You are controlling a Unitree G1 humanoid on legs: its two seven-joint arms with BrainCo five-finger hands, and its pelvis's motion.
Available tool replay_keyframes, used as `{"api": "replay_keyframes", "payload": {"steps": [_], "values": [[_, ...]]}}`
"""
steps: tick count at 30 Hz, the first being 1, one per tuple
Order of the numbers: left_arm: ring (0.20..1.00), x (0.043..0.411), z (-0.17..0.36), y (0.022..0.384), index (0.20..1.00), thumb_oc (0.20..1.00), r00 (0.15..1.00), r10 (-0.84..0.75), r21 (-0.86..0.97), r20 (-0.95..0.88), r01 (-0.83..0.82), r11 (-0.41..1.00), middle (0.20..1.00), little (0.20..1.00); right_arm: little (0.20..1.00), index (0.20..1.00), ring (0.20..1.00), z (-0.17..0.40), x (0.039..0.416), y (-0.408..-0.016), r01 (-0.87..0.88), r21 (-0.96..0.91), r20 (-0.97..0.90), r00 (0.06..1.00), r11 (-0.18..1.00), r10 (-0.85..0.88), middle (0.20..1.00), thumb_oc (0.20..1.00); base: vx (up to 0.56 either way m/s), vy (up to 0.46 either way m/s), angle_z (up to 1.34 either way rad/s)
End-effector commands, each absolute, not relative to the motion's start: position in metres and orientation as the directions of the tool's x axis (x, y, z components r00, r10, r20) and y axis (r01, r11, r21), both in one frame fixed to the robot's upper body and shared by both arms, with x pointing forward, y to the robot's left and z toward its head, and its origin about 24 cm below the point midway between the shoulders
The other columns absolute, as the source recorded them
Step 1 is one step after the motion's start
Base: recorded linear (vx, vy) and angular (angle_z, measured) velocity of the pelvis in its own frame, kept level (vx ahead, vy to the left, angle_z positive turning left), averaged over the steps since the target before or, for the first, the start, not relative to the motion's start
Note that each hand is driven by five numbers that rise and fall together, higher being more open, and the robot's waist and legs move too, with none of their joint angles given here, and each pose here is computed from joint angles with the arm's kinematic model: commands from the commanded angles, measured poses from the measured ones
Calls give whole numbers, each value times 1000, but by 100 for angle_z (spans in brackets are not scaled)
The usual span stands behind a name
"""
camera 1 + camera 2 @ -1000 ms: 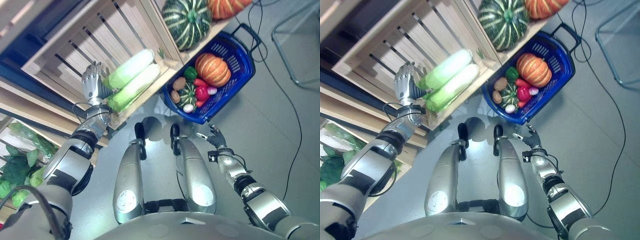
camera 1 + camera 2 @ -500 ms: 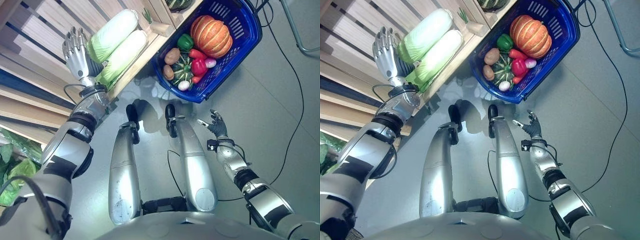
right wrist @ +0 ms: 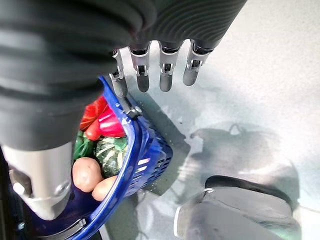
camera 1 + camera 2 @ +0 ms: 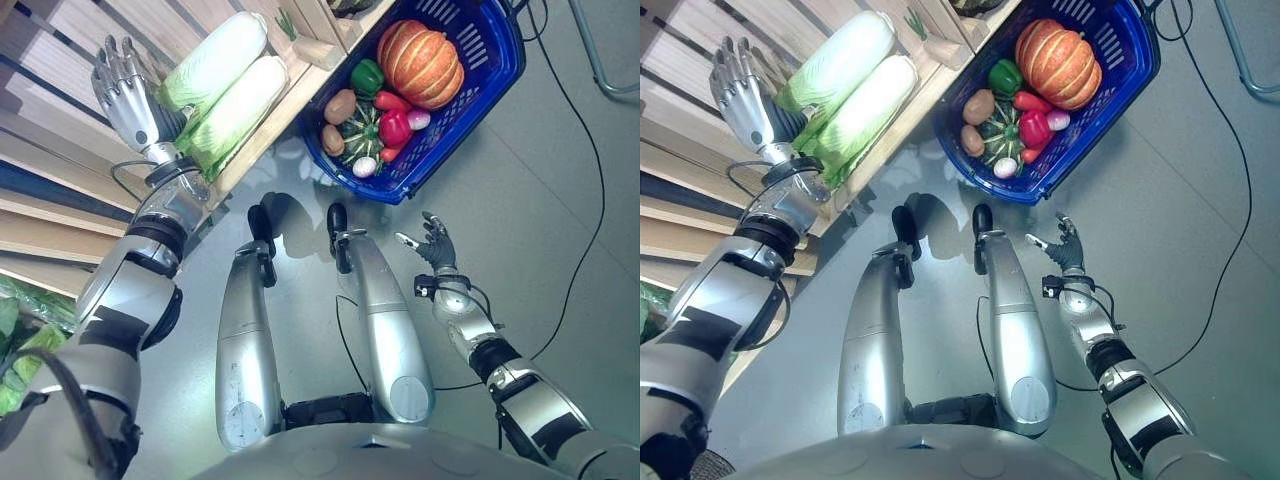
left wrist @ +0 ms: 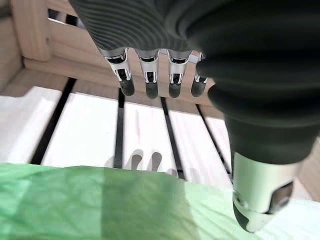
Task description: Pick up fruits and vegetables into the basket
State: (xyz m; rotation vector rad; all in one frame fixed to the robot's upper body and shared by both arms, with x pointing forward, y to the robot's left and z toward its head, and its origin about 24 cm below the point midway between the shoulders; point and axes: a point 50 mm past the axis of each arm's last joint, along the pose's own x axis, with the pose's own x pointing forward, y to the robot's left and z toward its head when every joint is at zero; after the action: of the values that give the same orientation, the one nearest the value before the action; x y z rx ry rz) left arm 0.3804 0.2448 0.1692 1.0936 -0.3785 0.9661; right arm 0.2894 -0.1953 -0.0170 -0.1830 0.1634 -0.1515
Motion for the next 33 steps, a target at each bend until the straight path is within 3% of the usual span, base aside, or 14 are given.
{"api": "replay_keyframes", "payload": {"steps": [1,5,6,7,20,21,22,23,33], "values": [[1000,378,176,258,1000,1000,522,508,562,685,-823,87,1000,1000,1000,1000,1000,-21,274,-195,157,-144,-136,975,977,-177,1000,1000,0,0,0],[1000,379,176,257,1000,1000,534,502,574,680,-814,89,1000,1000,1000,1000,1000,-20,274,-194,155,-144,-136,975,977,-175,1000,1000,0,0,0],[1000,380,175,256,1000,1000,557,499,597,664,-797,94,1000,1000,1000,1000,1000,-20,274,-194,152,-144,-133,976,978,-172,1000,1000,0,0,0],[1000,383,161,253,1000,1000,646,507,691,571,-711,127,1000,1000,1000,1000,1000,-17,277,-193,150,-135,-125,978,979,-167,1000,1000,10,1,-4],[1000,390,176,254,1000,1000,666,491,743,561,-667,54,1000,1000,1000,1000,1000,-7,281,-189,131,-130,-76,987,983,-141,1000,1000,0,1,0],[686,390,178,255,686,686,653,502,736,568,-675,46,686,686,1000,1000,1000,-7,281,-188,130,-128,-72,988,983,-140,1000,1000,-5,2,4],[253,390,181,257,253,253,636,512,728,578,-685,29,253,253,1000,1000,1000,-6,280,-188,130,-125,-65,988,984,-139,1000,1000,0,0,0],[200,389,182,257,200,200,629,515,723,583,-691,25,200,200,1000,1000,1000,-5,280,-188,129,-123,-61,989,984,-138,1000,1000,0,0,0],[200,384,202,268,200,200,537,513,641,670,-767,-34,200,200,1000,1000,1000,-4,275,-190,137,-115,-43,989,984,-142,1000,1000,0,0,0]]}}
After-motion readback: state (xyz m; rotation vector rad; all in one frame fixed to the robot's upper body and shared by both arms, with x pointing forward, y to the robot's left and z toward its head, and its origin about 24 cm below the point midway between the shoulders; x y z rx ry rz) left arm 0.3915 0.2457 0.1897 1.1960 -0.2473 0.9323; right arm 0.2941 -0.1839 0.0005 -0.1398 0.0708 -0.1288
